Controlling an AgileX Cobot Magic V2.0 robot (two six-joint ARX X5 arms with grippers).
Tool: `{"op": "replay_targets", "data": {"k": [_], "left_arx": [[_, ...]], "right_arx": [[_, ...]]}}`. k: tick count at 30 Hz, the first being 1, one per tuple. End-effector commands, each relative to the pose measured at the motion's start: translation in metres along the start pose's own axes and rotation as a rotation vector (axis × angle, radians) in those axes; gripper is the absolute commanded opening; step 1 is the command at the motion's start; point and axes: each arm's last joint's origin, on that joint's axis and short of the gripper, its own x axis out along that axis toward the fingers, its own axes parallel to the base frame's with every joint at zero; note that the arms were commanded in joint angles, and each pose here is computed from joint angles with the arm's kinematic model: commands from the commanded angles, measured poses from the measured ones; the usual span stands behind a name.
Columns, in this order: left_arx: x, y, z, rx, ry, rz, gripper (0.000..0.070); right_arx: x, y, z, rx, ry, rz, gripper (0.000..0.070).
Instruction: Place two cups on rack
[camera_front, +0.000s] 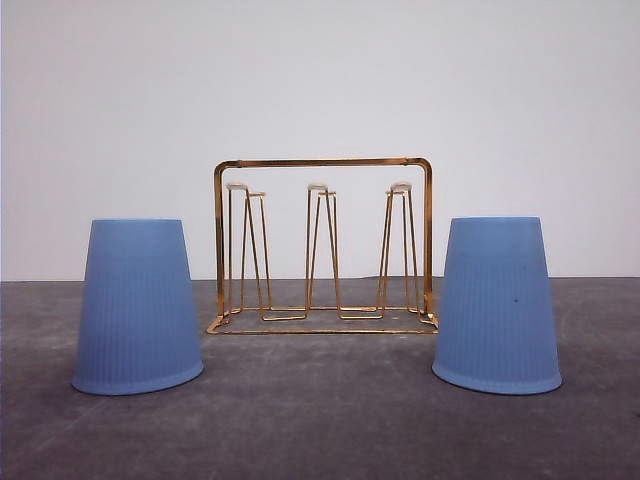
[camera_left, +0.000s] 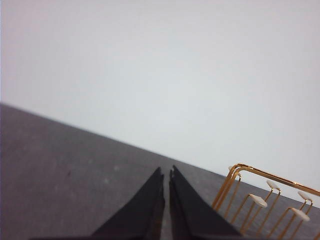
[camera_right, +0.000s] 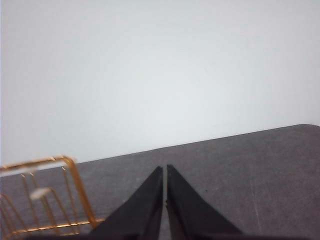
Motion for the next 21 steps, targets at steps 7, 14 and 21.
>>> {"op": "replay_targets", "data": {"k": [7, 14, 21], "left_arx": [[-0.008, -0.027, 0.060, -0.051, 0.217, 0.110, 0.0003], [-0.003, -0.044, 0.093, 0.062, 0.611, 0.131, 0.0003], [0.019, -0.050, 0.095, 0.098, 0.810, -0.018, 0.0003]], "right_arx": [[-0.011, 0.016, 0.057, 0.035, 0.221, -0.057, 0.0008], [0.005, 0.025, 0.078, -0.013, 0.497, -0.009, 0.0008], [0.030, 0.029, 0.067, -0.076, 0.649, 0.181, 0.0008]]}}
